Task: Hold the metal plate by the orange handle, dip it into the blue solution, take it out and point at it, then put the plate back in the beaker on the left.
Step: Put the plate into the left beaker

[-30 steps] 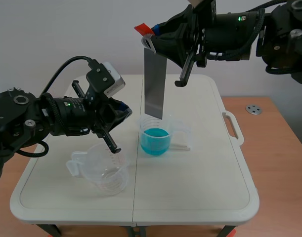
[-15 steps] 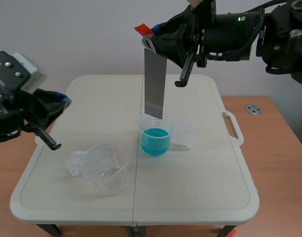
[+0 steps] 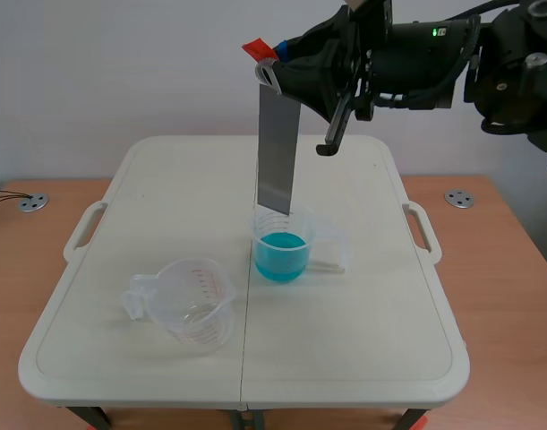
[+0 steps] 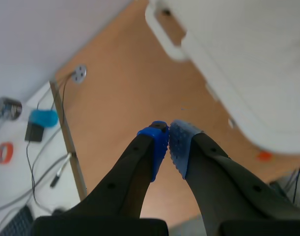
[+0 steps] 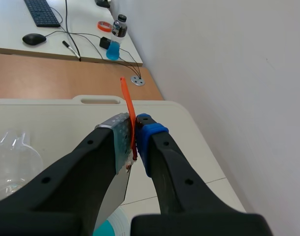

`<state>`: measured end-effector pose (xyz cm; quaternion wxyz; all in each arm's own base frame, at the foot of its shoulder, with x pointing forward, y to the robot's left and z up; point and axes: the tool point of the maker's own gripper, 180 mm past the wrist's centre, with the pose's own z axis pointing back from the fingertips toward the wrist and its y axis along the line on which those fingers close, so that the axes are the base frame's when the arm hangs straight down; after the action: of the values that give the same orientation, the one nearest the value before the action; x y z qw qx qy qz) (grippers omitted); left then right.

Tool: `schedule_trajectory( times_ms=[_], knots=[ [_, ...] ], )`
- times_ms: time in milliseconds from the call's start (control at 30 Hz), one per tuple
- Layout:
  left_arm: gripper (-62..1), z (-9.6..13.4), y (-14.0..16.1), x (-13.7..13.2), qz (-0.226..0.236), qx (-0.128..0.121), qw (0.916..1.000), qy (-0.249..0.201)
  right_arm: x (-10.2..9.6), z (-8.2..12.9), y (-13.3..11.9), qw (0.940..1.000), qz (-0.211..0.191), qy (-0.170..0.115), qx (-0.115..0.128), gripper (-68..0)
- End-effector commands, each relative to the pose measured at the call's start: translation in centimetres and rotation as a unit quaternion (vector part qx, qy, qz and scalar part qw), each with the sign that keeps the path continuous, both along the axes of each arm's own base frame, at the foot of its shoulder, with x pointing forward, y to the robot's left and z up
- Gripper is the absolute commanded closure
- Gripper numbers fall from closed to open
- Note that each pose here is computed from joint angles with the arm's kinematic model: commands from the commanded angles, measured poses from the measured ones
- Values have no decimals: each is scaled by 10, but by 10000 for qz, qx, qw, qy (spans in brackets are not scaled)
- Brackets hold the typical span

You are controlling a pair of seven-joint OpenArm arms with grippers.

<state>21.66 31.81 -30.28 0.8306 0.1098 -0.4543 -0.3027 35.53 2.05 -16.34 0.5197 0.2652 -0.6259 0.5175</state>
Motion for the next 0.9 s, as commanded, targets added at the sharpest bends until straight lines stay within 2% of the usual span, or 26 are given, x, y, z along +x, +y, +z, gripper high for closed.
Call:
schedule_trajectory(
  times_ms=[0, 100, 267, 433, 600, 867],
  knots=[
    [-62, -9, -3, -13, 38, -88, 9999, 133, 0, 29, 1, 9992, 93, -321, 223, -13],
    [-62, -28, -1, -45, 84, -89, 9980, 623, -4, 35, 5, 9987, 165, -407, 260, -13],
    [-62, -48, -3, -88, 282, -227, 9929, 1134, -13, 46, 13, 9974, 313, -561, 330, -13],
    [-62, -65, -17, -124, 352, -497, 9852, 1604, -25, 51, 23, 9958, 535, -662, 339, -13],
    [-62, -83, -42, -161, 217, -789, 9733, 2144, -40, 51, 37, 9939, 804, -683, 338, -13],
    [-62, -105, -88, -207, -15, -1281, 9506, 2826, -56, 46, 59, 9911, 1128, -555, 426, -13]
  ],
)
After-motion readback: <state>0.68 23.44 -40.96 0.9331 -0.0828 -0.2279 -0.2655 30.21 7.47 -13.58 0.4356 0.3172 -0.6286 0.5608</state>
